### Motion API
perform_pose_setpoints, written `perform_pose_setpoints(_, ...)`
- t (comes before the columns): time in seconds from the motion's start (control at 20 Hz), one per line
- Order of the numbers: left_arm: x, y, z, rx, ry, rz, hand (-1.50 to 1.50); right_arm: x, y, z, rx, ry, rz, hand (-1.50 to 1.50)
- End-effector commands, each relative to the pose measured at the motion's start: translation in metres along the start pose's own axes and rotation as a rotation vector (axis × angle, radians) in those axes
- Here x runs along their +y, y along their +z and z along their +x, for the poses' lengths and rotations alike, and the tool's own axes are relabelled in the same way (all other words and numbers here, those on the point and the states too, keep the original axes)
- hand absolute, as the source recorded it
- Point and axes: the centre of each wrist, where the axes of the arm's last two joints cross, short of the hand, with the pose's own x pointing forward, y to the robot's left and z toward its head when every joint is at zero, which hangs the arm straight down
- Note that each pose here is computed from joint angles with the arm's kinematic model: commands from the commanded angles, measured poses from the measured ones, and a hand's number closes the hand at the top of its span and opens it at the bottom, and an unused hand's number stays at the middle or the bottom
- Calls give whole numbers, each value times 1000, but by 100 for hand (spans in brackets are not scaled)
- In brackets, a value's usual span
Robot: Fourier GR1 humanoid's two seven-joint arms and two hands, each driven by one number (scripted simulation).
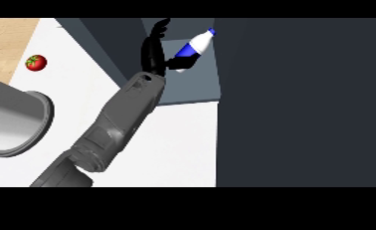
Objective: Pick up the bottled water, place it into the cabinet and close the cabinet
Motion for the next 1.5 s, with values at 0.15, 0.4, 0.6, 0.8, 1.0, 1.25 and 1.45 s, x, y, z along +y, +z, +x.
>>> perform_pose_setpoints(0.15,9,-14,9,-105,83,-28,-150,-9,-1,8,-48,-32,1,-150)
perform_pose_setpoints(0.4,1,-16,50,-214,439,-42,150,-3,-2,13,-54,-50,0,-150)
perform_pose_setpoints(0.6,1,-10,34,-214,533,-124,150,9,-4,22,-42,-60,22,-150)
perform_pose_setpoints(0.8,-3,-5,42,-221,566,-172,150,4,-14,22,-54,-42,5,-150)
perform_pose_setpoints(1.0,-5,10,25,-222,606,-213,150,9,-21,35,-55,-27,45,-150)
perform_pose_setpoints(1.25,-12,39,36,-151,773,-437,150,7,-14,18,-41,-23,26,-150)
perform_pose_setpoints(1.45,-11,85,9,-127,868,-533,-150,17,-19,20,-44,-16,-6,-150)
